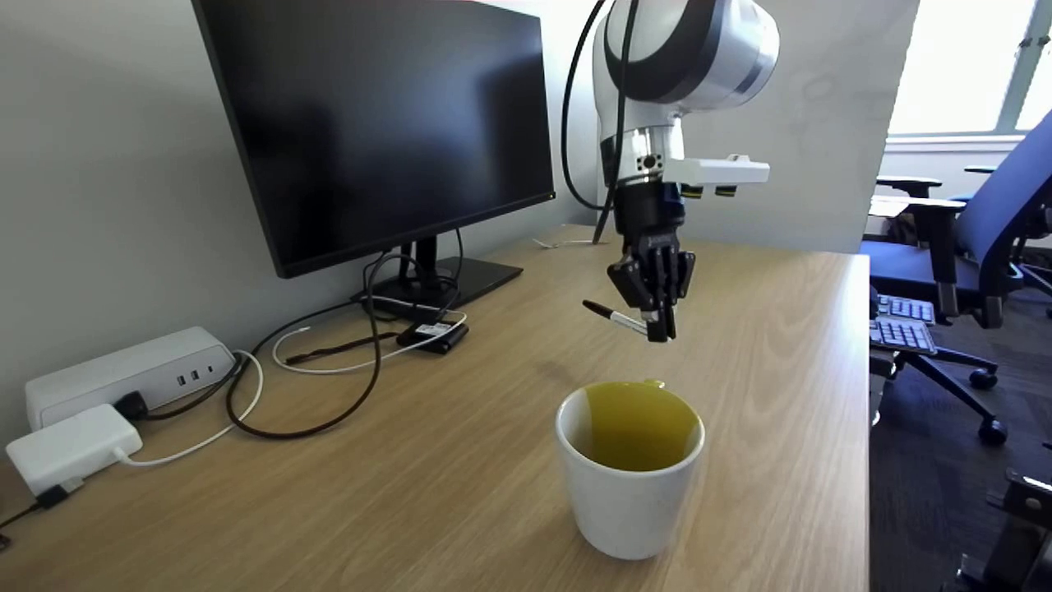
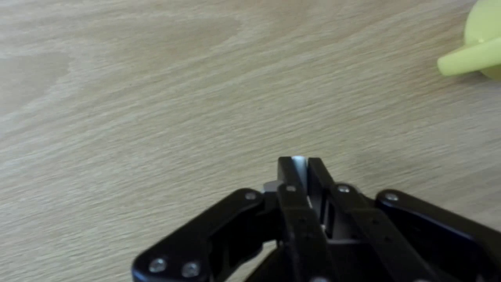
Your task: Move the cup to the left, put the marker inside the cup then take it out and place it on the table
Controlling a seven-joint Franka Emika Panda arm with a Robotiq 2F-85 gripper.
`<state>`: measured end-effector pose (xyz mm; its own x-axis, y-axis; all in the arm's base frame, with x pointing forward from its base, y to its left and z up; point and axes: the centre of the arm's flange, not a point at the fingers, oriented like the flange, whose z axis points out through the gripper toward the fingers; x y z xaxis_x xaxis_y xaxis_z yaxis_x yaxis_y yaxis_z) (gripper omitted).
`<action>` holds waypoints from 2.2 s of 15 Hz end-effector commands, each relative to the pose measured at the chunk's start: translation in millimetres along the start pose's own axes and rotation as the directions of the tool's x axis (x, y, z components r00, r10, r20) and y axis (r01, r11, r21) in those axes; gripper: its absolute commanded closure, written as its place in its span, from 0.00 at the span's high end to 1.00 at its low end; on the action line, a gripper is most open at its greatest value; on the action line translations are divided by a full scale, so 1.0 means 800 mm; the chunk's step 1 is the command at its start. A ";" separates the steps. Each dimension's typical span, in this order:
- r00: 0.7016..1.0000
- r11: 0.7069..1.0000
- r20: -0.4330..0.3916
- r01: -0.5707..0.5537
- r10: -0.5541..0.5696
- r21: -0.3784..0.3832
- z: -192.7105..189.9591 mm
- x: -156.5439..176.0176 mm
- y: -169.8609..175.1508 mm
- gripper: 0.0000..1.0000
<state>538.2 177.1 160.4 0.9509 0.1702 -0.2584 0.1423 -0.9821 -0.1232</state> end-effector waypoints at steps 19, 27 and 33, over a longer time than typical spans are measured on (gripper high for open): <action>0.960 0.896 0.274 -0.166 0.052 0.412 -0.214 0.003 0.055 0.03; 0.884 0.840 0.457 -0.169 -0.102 0.515 -0.198 0.032 0.017 0.03; 0.811 0.837 0.563 -0.190 -0.161 0.513 -0.173 0.027 -0.009 0.03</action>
<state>588.0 169.6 286.8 0.6459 0.3249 -0.6909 -0.1773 -0.8163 -0.5497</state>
